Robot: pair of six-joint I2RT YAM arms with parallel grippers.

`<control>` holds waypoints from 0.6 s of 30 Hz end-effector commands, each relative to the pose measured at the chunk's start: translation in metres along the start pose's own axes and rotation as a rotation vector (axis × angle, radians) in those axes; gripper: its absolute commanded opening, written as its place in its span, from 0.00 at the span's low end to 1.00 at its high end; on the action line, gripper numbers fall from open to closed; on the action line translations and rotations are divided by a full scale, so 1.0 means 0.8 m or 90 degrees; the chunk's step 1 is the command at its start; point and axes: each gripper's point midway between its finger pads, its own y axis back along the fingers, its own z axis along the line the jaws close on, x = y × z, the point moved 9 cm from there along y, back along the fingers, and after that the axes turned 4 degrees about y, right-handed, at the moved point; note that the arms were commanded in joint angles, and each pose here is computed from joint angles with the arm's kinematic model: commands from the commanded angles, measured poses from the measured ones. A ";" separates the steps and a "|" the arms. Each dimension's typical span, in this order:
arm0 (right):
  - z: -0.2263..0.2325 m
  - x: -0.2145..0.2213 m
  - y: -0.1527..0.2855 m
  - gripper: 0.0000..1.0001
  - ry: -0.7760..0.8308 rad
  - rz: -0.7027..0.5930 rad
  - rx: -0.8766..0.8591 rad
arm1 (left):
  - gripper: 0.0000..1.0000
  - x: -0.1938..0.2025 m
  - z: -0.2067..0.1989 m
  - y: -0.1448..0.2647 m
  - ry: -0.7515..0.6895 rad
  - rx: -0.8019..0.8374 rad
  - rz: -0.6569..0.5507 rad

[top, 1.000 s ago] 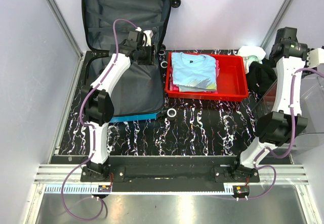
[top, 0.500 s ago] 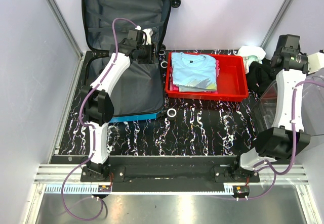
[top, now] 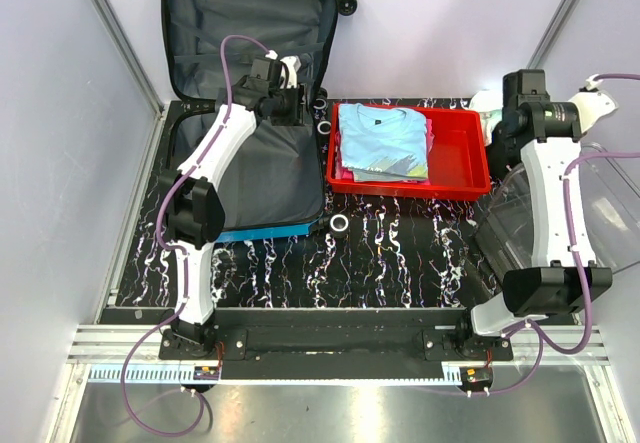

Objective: Open, take out, and arrange the luggage

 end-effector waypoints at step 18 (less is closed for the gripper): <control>0.046 0.128 0.174 0.03 0.281 0.198 -0.336 | 0.52 -0.029 0.004 0.047 -0.013 0.003 -0.071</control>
